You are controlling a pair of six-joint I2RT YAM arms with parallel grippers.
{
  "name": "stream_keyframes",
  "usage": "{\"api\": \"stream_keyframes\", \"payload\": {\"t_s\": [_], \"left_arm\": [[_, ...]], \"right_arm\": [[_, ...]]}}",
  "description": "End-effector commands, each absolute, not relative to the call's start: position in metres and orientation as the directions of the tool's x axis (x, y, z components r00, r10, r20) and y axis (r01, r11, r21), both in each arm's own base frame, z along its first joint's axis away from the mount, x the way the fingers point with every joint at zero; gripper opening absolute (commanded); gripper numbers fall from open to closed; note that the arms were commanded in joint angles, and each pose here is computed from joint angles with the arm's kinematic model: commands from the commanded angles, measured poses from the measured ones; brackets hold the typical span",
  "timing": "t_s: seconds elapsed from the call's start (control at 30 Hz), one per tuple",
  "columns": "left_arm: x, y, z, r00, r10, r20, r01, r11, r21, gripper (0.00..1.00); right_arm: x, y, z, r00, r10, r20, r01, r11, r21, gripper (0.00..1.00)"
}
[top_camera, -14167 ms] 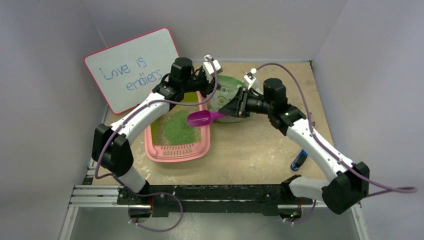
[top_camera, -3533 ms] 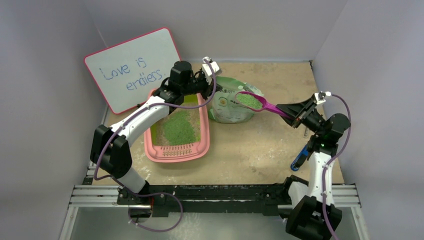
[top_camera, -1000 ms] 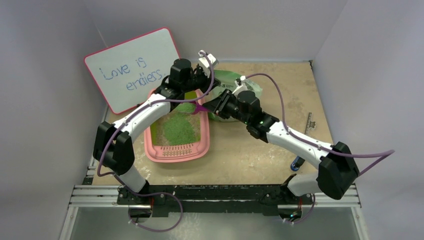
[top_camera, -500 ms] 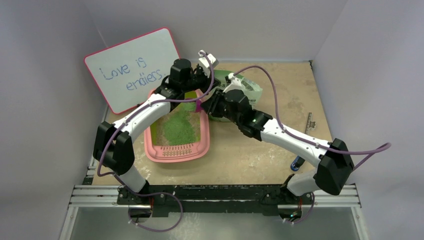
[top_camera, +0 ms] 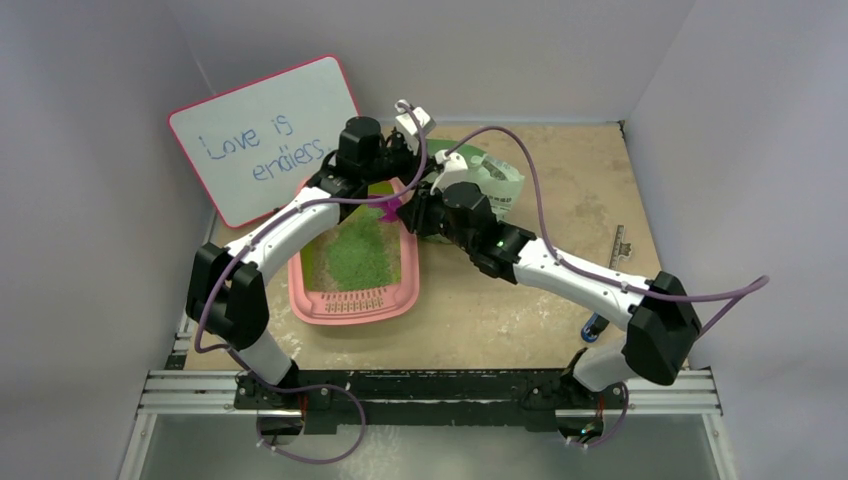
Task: Fill the litter box with clean litter
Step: Pour the cat litter into the litter box.
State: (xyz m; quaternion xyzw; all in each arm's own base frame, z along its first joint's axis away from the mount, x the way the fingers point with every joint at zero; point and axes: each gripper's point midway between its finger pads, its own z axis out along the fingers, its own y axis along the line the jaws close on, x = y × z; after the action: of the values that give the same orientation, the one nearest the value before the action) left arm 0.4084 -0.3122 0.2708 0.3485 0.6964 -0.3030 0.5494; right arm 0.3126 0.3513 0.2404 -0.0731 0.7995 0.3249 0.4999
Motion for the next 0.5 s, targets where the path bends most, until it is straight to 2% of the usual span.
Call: {"api": "stream_keyframes", "payload": {"t_s": [0.0, 0.47], "left_arm": [[0.423, -0.303, 0.326, -0.004, 0.078, -0.997, 0.800, 0.598, 0.044, 0.00], [0.425, -0.303, 0.324, -0.023, 0.078, -0.997, 0.797, 0.604, 0.029, 0.00]], "right_arm": [[0.313, 0.352, 0.274, -0.397, 0.229, -0.889, -0.506, 0.753, 0.420, 0.00], [0.294, 0.336, 0.269, -0.433, 0.260, -0.863, -0.495, 0.731, 0.469, 0.00]]}}
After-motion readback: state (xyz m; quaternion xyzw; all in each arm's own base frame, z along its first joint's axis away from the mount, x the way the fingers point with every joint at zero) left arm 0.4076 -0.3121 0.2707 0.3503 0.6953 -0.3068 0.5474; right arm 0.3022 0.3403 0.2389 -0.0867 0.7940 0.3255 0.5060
